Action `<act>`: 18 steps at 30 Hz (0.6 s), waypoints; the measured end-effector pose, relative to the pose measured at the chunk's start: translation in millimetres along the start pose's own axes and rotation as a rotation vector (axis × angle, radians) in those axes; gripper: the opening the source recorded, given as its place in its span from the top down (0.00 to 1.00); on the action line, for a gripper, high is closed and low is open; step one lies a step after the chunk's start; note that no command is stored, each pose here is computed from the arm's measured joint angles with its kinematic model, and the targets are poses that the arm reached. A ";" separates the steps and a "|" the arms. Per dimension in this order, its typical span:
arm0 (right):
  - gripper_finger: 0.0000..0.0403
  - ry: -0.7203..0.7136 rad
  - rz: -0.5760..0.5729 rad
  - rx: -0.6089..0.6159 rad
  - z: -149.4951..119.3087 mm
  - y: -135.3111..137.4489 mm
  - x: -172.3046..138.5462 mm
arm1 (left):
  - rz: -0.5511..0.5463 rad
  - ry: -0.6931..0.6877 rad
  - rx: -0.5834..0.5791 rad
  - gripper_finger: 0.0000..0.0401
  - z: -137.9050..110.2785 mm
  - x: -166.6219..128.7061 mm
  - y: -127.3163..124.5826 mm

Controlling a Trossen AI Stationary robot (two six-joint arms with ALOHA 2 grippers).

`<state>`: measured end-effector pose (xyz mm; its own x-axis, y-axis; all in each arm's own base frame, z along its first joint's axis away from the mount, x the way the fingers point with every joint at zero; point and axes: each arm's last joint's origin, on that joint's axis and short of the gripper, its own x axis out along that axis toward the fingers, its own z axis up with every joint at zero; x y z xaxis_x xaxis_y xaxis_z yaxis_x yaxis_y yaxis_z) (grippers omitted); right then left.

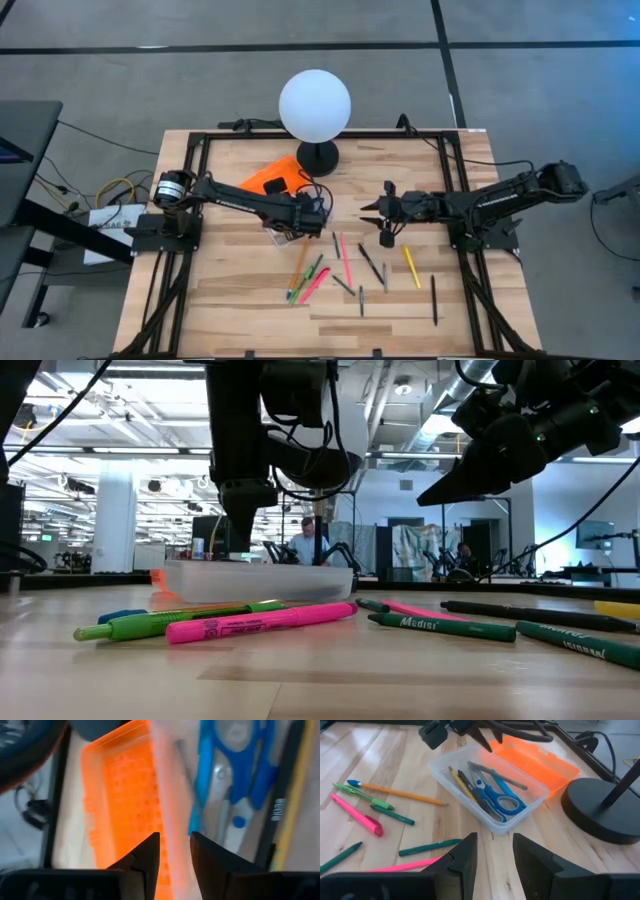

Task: Pick & place school supplies into a supply box
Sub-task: Put the yellow pen into the orange supply box

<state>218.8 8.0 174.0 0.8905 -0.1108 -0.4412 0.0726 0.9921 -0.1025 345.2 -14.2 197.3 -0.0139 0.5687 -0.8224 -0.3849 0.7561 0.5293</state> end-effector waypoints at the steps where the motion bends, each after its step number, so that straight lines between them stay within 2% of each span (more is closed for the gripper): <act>1: 0.71 0.000 0.003 0.006 0.0 0.7 -0.1 | 0.025 0.007 -0.004 0.74 -2.5 -1.0 0.3; 5: 0.71 -0.002 0.026 0.014 0.2 6.2 -0.9 | 0.118 -0.017 0.035 0.75 -14.8 -12.4 -7.8; 11: 0.71 0.013 0.066 0.034 -1.4 16.0 -2.7 | 0.160 -0.142 0.131 0.76 -40.1 -41.9 -39.7; 18: 0.71 0.011 0.045 0.061 -2.4 33.8 -7.9 | 0.201 -0.378 0.144 0.76 -85.6 -82.3 -77.2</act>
<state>213.1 42.3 171.9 0.8886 -0.0667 -0.4538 0.0607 0.9978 -0.0278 297.1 -147.1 206.3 0.2730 0.7670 -0.5806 -0.2759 0.6407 0.7165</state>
